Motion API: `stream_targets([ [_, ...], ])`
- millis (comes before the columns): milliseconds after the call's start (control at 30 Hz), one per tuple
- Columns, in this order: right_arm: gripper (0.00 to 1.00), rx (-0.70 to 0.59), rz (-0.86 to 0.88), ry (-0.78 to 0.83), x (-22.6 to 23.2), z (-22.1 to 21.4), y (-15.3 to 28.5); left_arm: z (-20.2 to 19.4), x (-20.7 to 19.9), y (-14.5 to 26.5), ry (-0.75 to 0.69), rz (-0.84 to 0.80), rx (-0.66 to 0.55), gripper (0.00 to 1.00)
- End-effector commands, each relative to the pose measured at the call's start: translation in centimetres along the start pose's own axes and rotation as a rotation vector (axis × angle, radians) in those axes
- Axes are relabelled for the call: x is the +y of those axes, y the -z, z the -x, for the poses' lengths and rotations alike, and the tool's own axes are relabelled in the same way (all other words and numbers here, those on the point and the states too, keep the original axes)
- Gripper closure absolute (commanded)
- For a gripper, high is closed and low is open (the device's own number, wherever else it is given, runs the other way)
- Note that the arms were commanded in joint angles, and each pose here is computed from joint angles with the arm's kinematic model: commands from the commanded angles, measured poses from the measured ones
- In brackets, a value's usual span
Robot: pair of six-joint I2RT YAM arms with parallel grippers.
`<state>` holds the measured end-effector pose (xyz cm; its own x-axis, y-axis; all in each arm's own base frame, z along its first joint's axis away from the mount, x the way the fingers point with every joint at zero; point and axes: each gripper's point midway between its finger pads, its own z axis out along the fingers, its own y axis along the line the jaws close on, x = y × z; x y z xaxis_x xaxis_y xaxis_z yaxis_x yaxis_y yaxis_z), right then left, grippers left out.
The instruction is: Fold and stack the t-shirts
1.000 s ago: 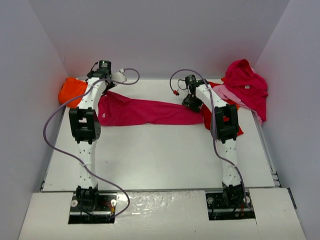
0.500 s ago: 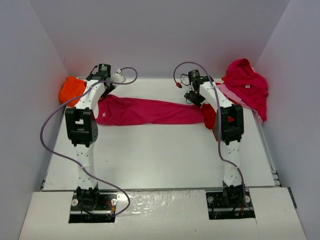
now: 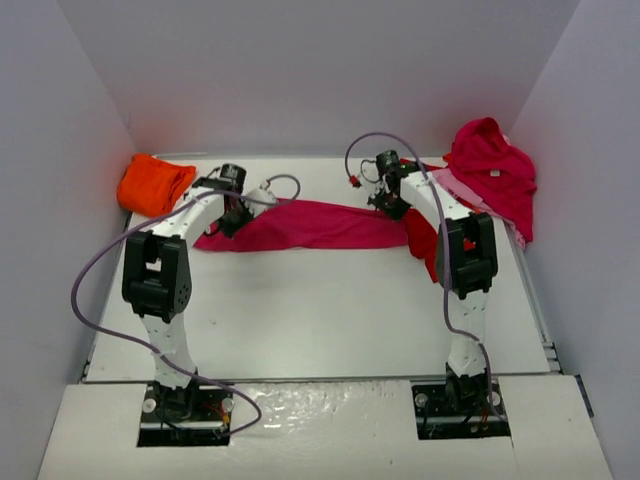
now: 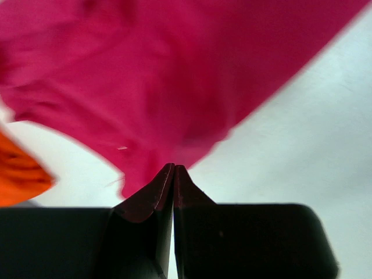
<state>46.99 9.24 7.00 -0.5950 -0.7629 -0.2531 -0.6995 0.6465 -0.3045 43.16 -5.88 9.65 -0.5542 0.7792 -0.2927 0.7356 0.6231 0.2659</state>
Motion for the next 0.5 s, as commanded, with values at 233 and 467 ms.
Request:
stream_targets([
  [233, 0.99, 0.150, 0.206, 0.102, 6.8, -2.9, -3.1, -2.2, -1.7, -4.1, 0.039, -0.158, 0.154, 1.00],
  [467, 1.00, 0.478, 0.363, 0.295, 12.4, -12.5, -2.5, -6.9, 3.8, -6.4, 0.255, -0.153, 0.266, 1.00],
])
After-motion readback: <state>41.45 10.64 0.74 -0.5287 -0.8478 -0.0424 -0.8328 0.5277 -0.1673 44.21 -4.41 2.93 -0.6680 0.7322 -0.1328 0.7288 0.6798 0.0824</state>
